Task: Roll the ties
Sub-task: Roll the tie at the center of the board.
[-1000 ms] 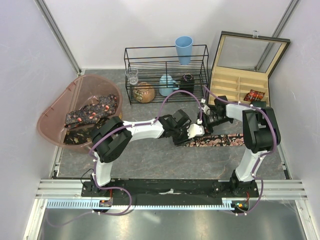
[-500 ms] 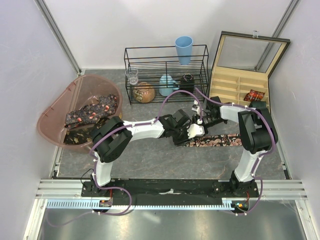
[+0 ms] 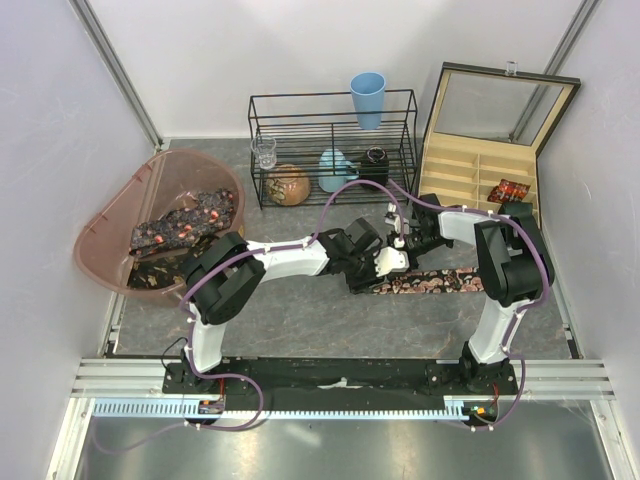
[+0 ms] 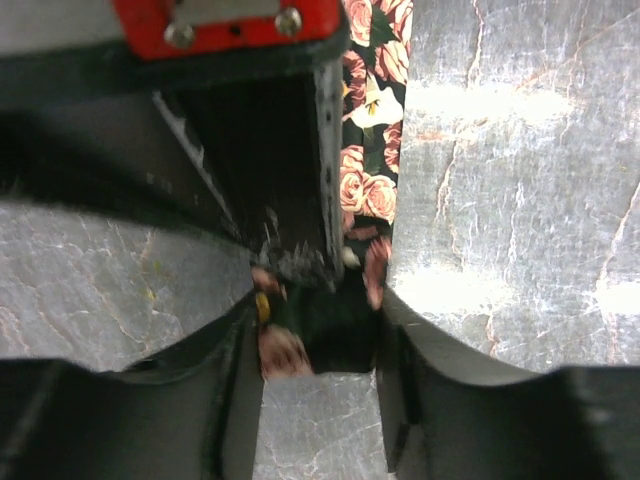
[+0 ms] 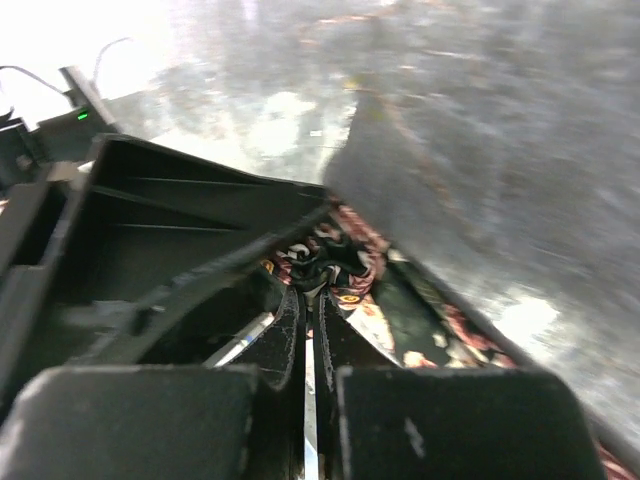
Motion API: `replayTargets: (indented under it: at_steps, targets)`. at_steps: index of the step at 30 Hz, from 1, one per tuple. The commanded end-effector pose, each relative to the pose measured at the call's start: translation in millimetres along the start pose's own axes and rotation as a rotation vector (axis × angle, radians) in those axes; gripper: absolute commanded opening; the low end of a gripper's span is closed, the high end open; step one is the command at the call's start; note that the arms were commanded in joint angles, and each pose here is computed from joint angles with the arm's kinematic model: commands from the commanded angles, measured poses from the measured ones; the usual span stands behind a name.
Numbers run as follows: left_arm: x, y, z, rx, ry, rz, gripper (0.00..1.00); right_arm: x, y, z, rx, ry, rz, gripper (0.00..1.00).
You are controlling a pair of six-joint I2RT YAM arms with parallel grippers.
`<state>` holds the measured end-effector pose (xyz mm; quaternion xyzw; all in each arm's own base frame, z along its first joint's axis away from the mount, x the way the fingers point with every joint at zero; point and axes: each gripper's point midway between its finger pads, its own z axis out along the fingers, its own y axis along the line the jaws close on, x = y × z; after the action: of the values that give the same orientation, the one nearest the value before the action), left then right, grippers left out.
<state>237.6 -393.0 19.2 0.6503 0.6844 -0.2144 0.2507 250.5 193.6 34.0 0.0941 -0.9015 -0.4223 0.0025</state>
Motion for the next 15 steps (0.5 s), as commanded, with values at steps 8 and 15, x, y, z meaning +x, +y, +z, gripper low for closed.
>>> replayTargets:
  at_steps: [8,15]
  targets:
    - [-10,-9,3,0.058,-0.082,-0.039,0.6,3,-68,-11,0.382,-0.022,0.013,0.0]
    - [-22,4,-2,0.042,-0.178,-0.122,0.64,6,-82,-21,0.496,-0.009,0.02,0.0]
